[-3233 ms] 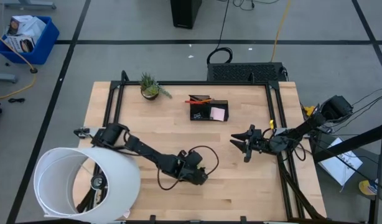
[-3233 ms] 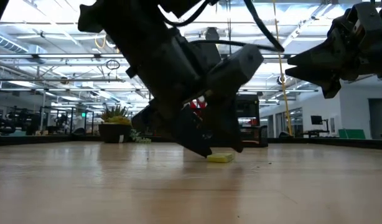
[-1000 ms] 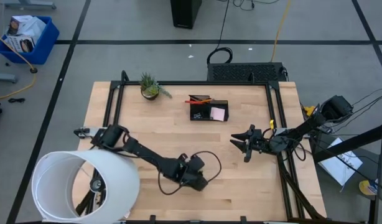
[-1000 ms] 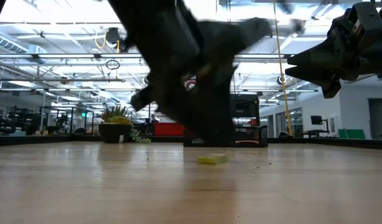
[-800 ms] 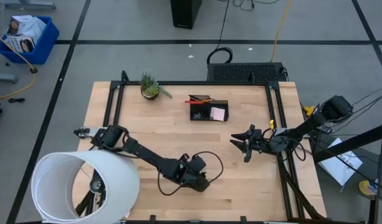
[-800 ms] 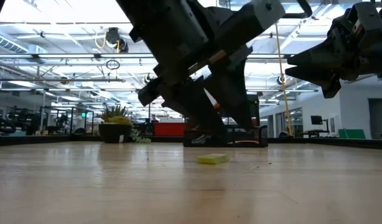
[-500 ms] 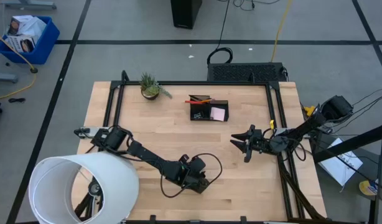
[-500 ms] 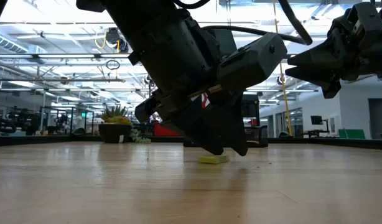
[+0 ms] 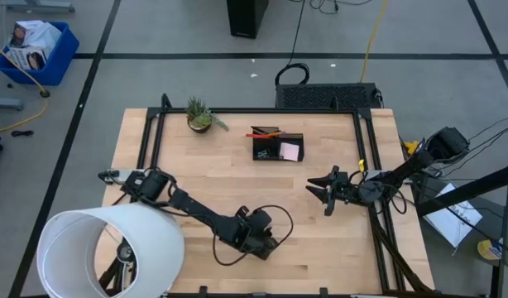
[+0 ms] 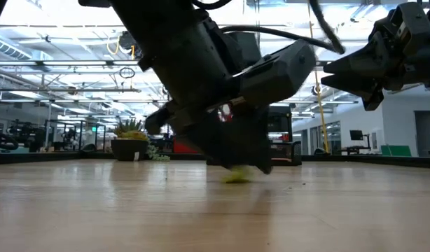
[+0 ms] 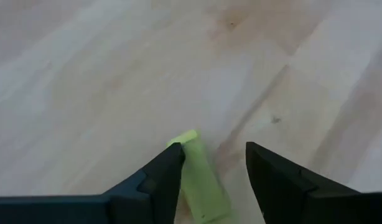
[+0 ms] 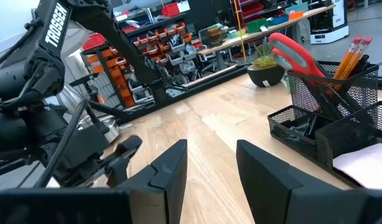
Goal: Pick and place office supplies into organizer
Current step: Put the green eraser into the desk organizer
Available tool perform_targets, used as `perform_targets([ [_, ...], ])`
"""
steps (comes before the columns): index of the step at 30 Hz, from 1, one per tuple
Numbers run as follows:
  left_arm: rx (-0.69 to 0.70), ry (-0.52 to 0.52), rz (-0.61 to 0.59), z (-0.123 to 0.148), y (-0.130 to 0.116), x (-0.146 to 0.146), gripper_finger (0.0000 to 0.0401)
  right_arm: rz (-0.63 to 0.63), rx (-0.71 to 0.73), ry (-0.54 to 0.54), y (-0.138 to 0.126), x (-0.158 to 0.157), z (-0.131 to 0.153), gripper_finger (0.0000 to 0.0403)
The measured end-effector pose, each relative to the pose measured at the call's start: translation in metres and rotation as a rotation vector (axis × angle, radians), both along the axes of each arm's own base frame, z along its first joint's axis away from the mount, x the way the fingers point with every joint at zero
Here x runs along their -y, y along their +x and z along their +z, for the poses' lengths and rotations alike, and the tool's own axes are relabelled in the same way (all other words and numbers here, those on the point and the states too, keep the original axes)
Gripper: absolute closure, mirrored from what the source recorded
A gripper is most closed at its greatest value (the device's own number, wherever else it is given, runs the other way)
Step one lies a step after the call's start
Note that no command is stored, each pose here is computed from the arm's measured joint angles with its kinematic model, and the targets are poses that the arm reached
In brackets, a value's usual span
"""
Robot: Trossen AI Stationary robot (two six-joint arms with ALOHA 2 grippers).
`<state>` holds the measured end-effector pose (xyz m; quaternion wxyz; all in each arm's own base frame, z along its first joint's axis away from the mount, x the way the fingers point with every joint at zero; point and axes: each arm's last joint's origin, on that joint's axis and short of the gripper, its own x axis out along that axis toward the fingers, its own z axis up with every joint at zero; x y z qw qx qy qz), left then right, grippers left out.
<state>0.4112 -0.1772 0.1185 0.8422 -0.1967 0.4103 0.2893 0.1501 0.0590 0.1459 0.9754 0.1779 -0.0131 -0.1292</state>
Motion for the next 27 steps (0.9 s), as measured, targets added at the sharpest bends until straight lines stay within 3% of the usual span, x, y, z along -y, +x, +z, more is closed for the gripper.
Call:
perform_targets([
  [7,-0.024,0.008,0.057,-0.0027,-0.0072,0.0015,0.0197,0.0,0.0,0.0,0.0,0.0,0.0,0.0271],
  [14,-0.027,0.015,0.058,-0.0028,-0.0077,0.0014,0.0209,0.0,0.0,0.0,0.0,0.0,0.0,0.0271],
  [21,-0.024,0.014,0.07,-0.0027,-0.0067,-0.0011,0.0245,0.0,0.0,0.0,0.0,0.0001,0.0,0.0271],
  [27,-0.047,0.042,0.054,-0.003,-0.008,-0.0027,0.0304,0.0,0.0,0.0,0.0,0.0,0.0,0.0271],
])
